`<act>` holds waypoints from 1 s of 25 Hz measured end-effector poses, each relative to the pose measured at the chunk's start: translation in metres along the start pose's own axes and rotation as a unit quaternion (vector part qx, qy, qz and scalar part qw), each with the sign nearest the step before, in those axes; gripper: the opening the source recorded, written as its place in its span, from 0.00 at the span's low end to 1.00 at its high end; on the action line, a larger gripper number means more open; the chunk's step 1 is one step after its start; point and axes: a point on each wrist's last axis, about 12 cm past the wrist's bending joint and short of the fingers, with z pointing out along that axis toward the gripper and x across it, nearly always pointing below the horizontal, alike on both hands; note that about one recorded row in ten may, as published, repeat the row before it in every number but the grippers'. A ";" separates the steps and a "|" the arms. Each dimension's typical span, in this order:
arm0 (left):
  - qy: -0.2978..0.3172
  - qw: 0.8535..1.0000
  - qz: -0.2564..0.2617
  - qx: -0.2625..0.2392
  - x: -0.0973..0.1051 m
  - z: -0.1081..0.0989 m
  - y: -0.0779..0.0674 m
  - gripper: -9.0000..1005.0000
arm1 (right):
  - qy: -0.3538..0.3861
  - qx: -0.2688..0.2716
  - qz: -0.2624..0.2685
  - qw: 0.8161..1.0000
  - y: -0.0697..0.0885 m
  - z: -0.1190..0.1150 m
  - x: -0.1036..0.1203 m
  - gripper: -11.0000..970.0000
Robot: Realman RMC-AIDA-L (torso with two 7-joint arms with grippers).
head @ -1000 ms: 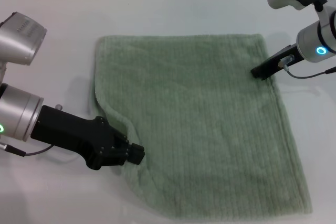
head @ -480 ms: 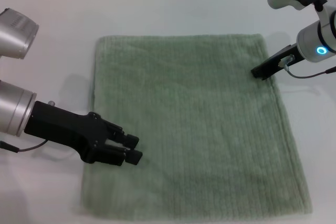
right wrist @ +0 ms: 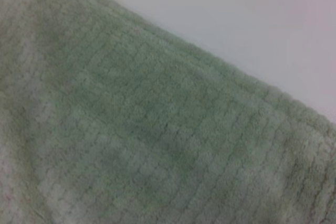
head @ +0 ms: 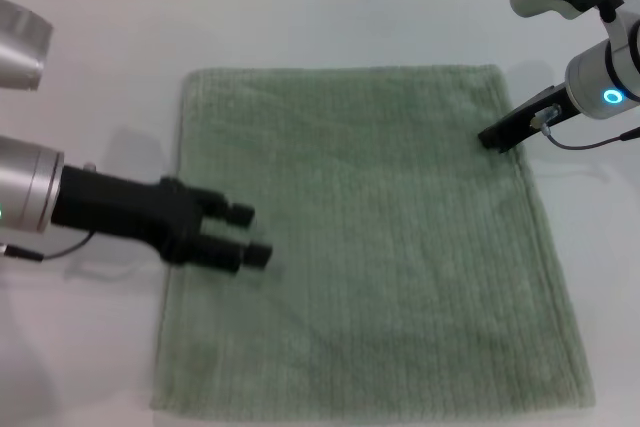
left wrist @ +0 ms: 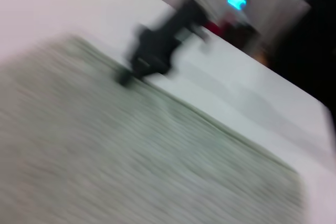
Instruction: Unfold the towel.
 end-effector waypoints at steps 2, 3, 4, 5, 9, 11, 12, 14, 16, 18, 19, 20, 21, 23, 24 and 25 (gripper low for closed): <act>-0.050 0.997 0.004 -0.065 -0.001 -0.001 0.013 0.72 | -0.002 0.000 0.000 1.000 0.000 -0.001 -0.001 0.10; -0.081 0.992 0.006 -0.097 -0.001 -0.001 0.019 0.73 | -0.002 0.000 0.000 1.000 0.000 -0.001 -0.001 0.10; -0.090 0.990 0.007 -0.107 -0.001 -0.001 0.021 0.73 | -0.004 0.000 0.000 1.000 0.000 -0.001 -0.003 0.10; -0.090 0.990 0.007 -0.107 -0.001 -0.001 0.021 0.73 | -0.006 0.000 0.000 1.000 0.000 -0.002 -0.005 0.10; -0.223 0.958 0.003 -0.181 0.002 -0.002 0.038 0.73 | -0.020 0.007 -0.002 1.000 0.002 -0.010 -0.020 0.11; -0.284 0.935 -0.003 -0.210 0.006 -0.008 0.042 0.73 | -0.023 0.011 -0.006 1.000 0.003 -0.012 -0.023 0.11; -0.328 0.916 -0.008 -0.230 0.010 -0.011 0.044 0.73 | -0.037 0.023 -0.020 0.999 0.007 -0.017 -0.035 0.11; -0.351 0.904 -0.010 -0.242 0.012 -0.013 0.046 0.73 | -0.059 0.035 -0.040 0.997 0.013 -0.022 -0.046 0.11; -0.395 0.879 -0.020 -0.266 0.017 -0.017 0.048 0.72 | -0.070 0.041 -0.046 0.996 0.015 -0.024 -0.050 0.11; -0.420 0.861 -0.028 -0.284 0.022 -0.018 0.050 0.72 | -0.106 0.063 -0.066 0.990 0.021 -0.028 -0.059 0.12; -0.435 0.849 -0.032 -0.298 0.025 -0.018 0.051 0.72 | -0.122 0.077 -0.077 0.987 0.023 -0.029 -0.062 0.12; -0.449 0.837 -0.037 -0.311 0.028 -0.018 0.052 0.72 | -0.139 0.088 -0.088 0.982 0.026 -0.028 -0.064 0.12; -0.461 0.825 -0.043 -0.324 0.031 -0.018 0.053 0.72 | -0.154 0.095 -0.098 0.979 0.029 -0.026 -0.066 0.12; -0.478 0.807 -0.051 -0.344 0.036 -0.018 0.054 0.72 | -0.189 0.114 -0.115 0.968 0.037 -0.021 -0.066 0.12; -0.486 0.796 -0.058 -0.356 0.039 -0.017 0.055 0.72 | -0.211 0.128 -0.122 0.961 0.040 -0.018 -0.066 0.12; -0.489 0.790 -0.061 -0.364 0.041 -0.016 0.056 0.72 | -0.232 0.143 -0.135 0.953 0.044 -0.014 -0.064 0.12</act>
